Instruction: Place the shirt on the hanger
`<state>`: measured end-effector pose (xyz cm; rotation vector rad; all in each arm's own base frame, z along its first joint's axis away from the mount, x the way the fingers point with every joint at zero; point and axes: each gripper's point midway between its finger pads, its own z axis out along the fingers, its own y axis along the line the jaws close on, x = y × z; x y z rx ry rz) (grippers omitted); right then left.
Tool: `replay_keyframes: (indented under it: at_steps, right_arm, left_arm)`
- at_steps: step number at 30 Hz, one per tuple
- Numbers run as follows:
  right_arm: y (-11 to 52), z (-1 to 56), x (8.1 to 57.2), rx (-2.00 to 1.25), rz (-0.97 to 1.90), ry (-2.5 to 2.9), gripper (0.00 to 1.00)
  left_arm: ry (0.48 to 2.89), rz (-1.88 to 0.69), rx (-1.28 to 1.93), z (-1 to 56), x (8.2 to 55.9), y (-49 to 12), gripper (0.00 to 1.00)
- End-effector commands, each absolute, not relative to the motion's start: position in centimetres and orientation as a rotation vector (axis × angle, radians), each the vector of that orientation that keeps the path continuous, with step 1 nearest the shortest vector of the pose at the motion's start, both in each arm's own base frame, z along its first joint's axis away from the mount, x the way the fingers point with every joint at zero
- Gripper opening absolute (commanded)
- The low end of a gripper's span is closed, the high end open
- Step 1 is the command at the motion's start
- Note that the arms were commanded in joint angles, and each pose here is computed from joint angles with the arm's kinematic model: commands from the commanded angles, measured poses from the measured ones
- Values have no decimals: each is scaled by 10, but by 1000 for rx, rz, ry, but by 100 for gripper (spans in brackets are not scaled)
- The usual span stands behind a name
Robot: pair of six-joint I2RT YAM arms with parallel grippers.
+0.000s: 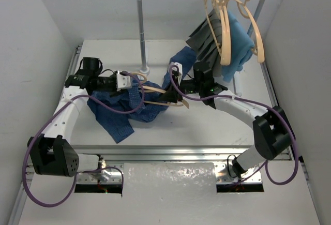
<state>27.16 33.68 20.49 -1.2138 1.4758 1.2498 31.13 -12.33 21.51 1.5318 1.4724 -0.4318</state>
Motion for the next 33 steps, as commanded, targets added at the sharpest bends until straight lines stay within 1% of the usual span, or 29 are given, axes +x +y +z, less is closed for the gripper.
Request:
replay_keyframes:
  at_steps: [1,5,8,10,11,13,15,17,20,21,22,23,24,25,26,27,28,31,33]
  right_arm:
    - [355,280,270,-1295,1095,1105,0]
    - [356,287,271,-1297,1055,1078,0]
    - [358,297,271,-1292,1048,1045,0]
    - [359,302,271,-1289,1043,1029,0]
    - [359,304,271,-1287,1040,1024,0]
    - [360,308,273,-1283,1032,1016,0]
    - [360,311,274,-1274,1030,1010,0]
    - [361,316,273,-1271,1036,996,0]
    - [363,318,273,-1261,1034,1006,0]
    - [363,315,276,-1247,1030,1034,3]
    - [362,314,280,-1224,1020,1059,14]
    - [359,305,292,-1174,983,1142,30]
    - [356,294,299,-1152,961,1217,50]
    - [353,293,307,-1119,921,1242,58]
    - [346,282,316,-1081,887,1309,63]
    - [337,278,329,-993,846,1379,66]
    - [331,275,335,-950,834,1411,67]
    - [309,268,352,-755,823,1523,83]
    - [296,268,361,-658,789,1574,84]
  left_arm:
    - [1302,-642,1524,244,281,-159,24]
    - [1231,-717,1532,268,261,-167,27]
    - [1171,-724,1525,286,253,-172,32]
    - [1168,-728,1531,288,246,-178,33]
    - [1138,-689,1532,292,245,-178,33]
    - [1161,-671,1523,290,245,-177,32]
    - [1215,-657,1524,280,250,-174,29]
    - [1252,-647,1526,266,255,-171,24]
    - [1315,-612,1474,259,269,-168,0]
    - [1352,-585,1429,259,278,-166,0]
    - [1372,-567,1401,260,284,-164,0]
    - [1391,-537,1368,262,291,-161,0]
    - [1451,-467,1260,268,309,-154,0]
    - [1495,-429,1194,269,318,-148,0]
    - [1531,-393,1138,269,326,-142,0]
    - [1602,-329,1053,267,336,-130,0]
    - [1613,-298,1020,267,342,-125,0]
    - [1655,-240,980,262,344,-115,0]
    - [1674,-205,937,263,345,-108,0]
